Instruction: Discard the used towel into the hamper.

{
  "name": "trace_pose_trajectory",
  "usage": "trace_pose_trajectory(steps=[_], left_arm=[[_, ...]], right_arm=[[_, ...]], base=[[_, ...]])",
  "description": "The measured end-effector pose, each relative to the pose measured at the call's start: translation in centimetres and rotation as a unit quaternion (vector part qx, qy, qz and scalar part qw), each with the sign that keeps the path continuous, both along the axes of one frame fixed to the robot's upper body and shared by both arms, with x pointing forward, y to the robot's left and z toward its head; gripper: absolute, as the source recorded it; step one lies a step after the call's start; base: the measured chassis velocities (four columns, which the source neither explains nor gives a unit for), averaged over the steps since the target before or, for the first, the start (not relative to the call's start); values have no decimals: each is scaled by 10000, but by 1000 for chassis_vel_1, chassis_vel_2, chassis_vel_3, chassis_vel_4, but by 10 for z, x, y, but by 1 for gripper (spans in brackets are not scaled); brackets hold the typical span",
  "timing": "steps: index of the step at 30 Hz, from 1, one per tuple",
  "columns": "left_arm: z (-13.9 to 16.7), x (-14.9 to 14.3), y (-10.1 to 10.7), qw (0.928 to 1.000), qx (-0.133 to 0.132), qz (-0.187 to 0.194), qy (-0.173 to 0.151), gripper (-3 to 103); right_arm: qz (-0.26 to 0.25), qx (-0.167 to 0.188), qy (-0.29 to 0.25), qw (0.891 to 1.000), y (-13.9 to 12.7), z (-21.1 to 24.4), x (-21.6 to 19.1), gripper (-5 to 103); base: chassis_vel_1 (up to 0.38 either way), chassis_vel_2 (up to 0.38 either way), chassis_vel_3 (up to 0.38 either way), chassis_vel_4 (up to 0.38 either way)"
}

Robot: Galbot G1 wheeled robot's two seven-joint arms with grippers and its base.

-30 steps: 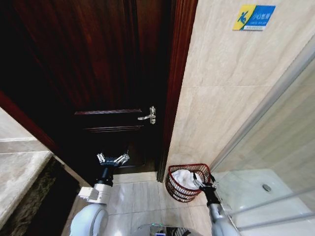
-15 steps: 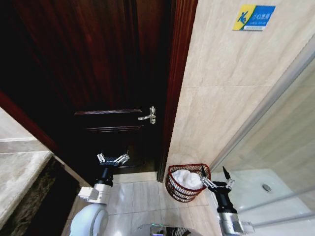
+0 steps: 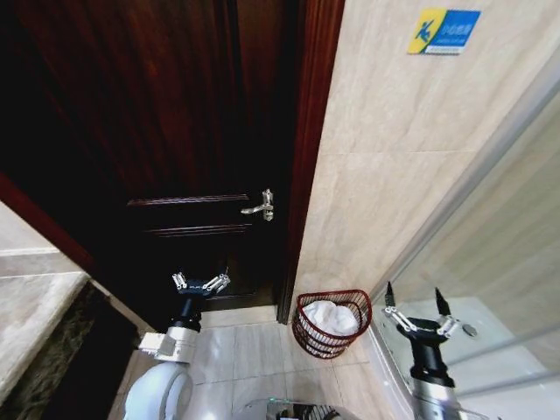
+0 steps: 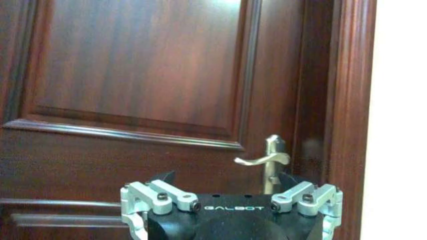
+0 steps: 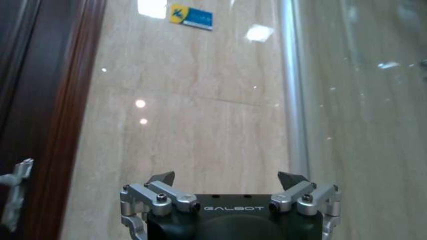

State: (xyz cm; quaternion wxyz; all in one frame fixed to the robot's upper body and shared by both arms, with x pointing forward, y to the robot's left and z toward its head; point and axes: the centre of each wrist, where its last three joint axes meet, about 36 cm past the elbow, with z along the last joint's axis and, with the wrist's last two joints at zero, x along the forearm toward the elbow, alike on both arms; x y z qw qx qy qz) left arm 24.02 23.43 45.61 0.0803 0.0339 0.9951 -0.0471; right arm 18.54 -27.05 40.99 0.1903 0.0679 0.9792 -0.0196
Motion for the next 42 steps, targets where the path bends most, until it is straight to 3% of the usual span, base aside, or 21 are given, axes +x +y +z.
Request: trace_pose_trajectory(steps=[26,42], left_arm=[[0,0,0,10000,0,0,0,100],[0,0,0,10000,0,0,0,100]], right_arm=[[352,-193,-411,9983,16,10,-1,100],[361,-233,-439,9981,12,7,0,100]], base=[[-101,-102,-102,-106],[38,-55,-56,43]])
